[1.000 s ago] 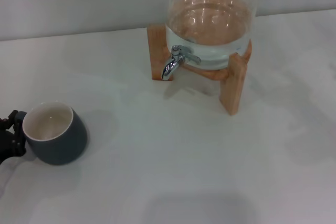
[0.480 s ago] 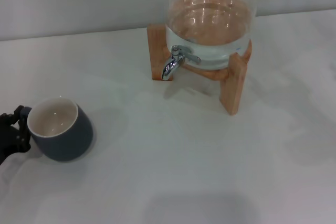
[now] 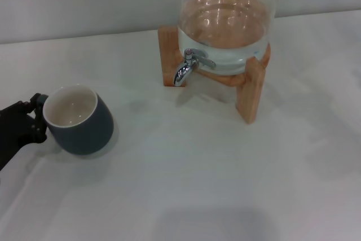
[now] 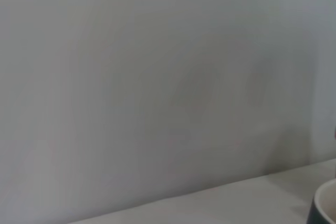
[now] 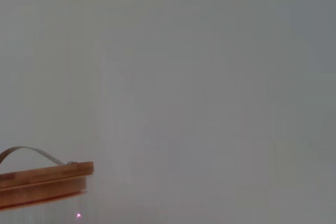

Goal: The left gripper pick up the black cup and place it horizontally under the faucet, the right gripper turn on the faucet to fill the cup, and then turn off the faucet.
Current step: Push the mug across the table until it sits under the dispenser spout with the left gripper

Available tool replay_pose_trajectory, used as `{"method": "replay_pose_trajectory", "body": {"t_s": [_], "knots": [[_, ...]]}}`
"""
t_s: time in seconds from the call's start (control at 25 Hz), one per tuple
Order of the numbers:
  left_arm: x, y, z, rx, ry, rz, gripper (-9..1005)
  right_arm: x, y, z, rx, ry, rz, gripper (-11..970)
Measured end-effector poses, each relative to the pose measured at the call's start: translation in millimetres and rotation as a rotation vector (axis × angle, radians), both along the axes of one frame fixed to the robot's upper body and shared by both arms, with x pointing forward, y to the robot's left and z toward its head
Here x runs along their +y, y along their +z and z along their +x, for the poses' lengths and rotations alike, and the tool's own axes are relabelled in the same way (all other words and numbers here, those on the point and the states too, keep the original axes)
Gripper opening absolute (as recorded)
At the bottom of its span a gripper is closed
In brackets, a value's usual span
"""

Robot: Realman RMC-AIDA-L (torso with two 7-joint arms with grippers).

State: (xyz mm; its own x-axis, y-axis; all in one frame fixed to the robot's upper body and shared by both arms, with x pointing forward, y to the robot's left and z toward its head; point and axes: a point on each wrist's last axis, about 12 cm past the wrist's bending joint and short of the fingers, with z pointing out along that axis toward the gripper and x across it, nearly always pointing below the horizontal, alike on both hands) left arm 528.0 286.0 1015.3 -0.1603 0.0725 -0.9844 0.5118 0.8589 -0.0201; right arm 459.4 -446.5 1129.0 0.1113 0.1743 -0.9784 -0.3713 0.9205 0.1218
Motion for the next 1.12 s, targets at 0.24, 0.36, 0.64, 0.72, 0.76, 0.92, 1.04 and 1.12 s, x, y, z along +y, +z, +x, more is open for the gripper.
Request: {"method": "replay_pose_trajectory", "body": {"t_s": [0.24, 0.36, 0.64, 0.72, 0.76, 0.92, 1.04, 1.12], "knots": [[-10.7, 4.6, 9.9, 0.017, -0.037, -0.026, 126, 0.6, 0.1, -0.1, -0.001, 0.005, 0.001, 690], [-13.5, 4.7, 11.2, 0.028, -0.049, -0.029, 126, 1.3, 0.2, -0.3, -0.003, 0.01, 0.003, 690], [-28.7, 10.6, 27.6, 0.089, -0.109, -0.033, 125, 1.8, 0.3, -0.6, -0.004, 0.015, 0.003, 690], [-32.8, 12.0, 32.2, 0.101, -0.12, -0.027, 125, 1.9, 0.2, -0.5, -0.004, 0.015, 0.003, 690], [-34.6, 12.6, 34.2, 0.104, -0.125, -0.022, 126, 2.1, 0.2, -0.4, -0.004, 0.016, 0.003, 690], [-41.6, 14.9, 41.4, 0.115, -0.14, -0.006, 127, 3.6, -1.3, 0.1, -0.001, 0.022, 0.005, 690], [-48.0, 16.0, 46.2, 0.128, -0.157, 0.011, 128, 4.8, -1.7, 0.6, -0.001, 0.028, 0.004, 690], [-52.0, 16.9, 48.9, 0.137, -0.168, 0.019, 128, 5.7, -1.6, 0.3, -0.003, 0.035, 0.005, 690]]}}
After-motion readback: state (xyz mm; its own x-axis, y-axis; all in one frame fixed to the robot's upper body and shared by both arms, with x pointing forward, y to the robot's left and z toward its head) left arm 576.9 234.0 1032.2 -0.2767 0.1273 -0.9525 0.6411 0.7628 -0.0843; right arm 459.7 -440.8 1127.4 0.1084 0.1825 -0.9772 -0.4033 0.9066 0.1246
